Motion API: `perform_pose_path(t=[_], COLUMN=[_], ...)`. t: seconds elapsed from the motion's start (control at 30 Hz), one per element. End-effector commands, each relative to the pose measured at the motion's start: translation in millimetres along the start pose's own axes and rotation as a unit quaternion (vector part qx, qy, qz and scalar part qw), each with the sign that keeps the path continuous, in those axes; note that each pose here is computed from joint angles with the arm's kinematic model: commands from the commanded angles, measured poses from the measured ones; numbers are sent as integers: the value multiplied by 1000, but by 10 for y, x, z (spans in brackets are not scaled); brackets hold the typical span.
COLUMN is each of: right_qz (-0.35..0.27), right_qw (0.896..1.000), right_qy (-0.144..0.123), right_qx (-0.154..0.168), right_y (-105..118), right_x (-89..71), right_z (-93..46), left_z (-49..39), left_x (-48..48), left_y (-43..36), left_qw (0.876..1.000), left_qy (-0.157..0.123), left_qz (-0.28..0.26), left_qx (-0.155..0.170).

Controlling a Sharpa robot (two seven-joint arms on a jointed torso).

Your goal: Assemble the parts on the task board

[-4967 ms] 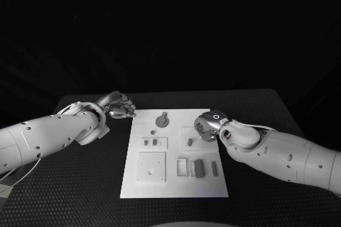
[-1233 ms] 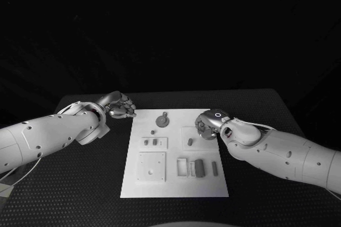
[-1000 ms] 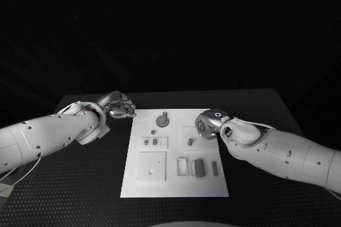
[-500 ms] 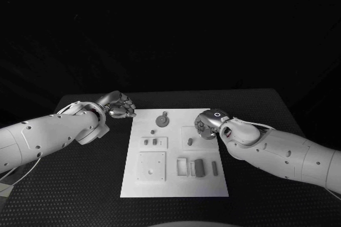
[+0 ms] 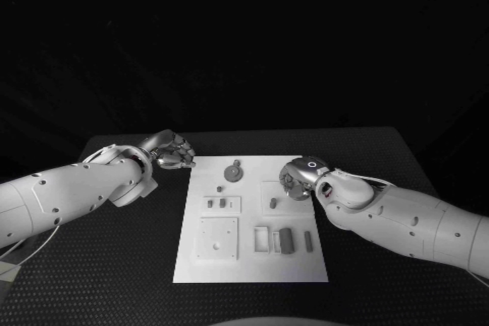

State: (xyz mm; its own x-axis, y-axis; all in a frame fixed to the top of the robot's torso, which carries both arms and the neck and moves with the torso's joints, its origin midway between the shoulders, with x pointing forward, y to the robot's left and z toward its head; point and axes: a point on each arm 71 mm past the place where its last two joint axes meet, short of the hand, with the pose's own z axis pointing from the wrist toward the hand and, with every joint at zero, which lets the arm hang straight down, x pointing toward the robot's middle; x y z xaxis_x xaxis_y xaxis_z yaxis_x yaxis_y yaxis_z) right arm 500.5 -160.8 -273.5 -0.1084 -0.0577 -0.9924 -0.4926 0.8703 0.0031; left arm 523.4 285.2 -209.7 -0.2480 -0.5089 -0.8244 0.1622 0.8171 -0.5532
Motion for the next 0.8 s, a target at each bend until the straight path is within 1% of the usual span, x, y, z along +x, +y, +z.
perform_pose_path(t=[0.03, 0.47, 0.57, 0.8], right_qz=[-6, 0, 2, 7], right_qw=[1000, 1000, 999, 999], right_qy=[-4, -31, -39, -48], right_qx=[-1, -1, 0, 2], right_y=[11, 9, -7, -18], right_x=[18, -32, -56, -120], right_z=[-10, -27, -26, -33], left_z=[6, 10, 9, 5], left_x=[1, -5, -6, -9], left_y=[-20, -11, -10, -4], left_qw=[1000, 1000, 1000, 1000], left_qy=[1, 0, -1, -1], left_qz=[2, 2, 2, 2], left_qx=[5, 4, 3, 2])
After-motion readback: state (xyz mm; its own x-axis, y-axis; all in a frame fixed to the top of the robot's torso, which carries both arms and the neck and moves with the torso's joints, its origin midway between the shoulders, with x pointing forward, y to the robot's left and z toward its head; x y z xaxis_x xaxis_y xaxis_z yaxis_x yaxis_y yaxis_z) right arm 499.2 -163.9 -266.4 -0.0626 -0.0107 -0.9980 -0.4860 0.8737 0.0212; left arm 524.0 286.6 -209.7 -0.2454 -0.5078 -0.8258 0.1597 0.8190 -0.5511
